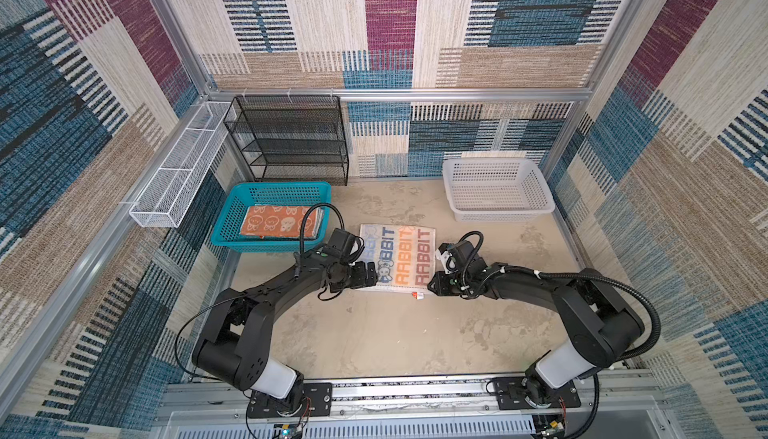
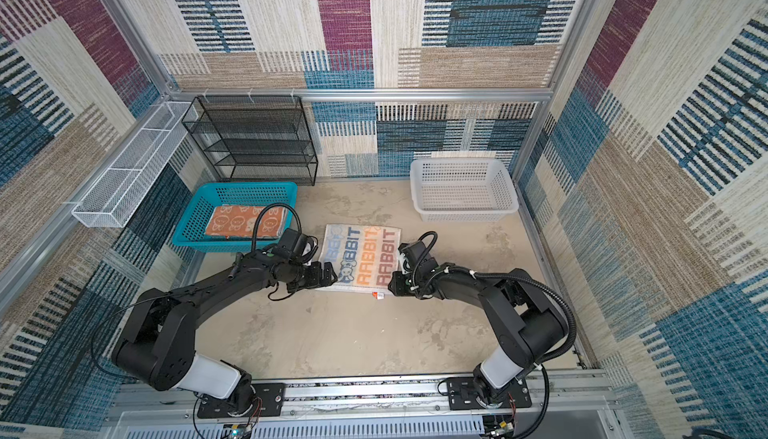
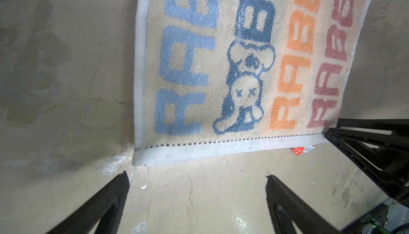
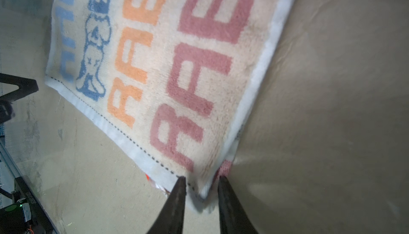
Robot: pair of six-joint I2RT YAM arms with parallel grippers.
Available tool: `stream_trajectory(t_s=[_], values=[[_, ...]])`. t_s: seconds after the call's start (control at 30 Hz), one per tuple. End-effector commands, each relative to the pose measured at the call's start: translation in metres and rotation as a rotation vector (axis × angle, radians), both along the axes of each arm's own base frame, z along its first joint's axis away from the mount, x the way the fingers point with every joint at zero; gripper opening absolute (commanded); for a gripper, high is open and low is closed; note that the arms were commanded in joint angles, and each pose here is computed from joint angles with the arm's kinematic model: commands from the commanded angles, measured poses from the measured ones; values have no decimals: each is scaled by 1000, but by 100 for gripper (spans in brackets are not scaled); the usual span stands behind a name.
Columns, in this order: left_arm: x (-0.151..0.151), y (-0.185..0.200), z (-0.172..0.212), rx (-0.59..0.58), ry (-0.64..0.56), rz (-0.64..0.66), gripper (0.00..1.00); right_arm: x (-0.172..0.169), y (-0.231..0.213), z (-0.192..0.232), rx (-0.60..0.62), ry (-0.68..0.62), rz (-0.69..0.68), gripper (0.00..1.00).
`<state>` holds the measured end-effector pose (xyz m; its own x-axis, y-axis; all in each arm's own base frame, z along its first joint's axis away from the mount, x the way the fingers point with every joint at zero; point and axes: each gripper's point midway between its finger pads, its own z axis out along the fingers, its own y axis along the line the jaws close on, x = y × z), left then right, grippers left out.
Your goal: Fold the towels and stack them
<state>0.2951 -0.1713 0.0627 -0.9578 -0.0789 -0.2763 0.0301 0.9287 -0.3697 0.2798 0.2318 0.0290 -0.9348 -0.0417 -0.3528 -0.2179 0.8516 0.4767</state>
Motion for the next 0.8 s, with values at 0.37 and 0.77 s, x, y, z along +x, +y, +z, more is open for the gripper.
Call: stream_trajectory(t_s=[0.37,0.77], values=[[0,-3,-2,-14,1,-5,99,6,0,1,-23,-15,-12,13],[1,-2,-8,-4,13,-6,99,8,-3,12,-39,-40,-19,6]])
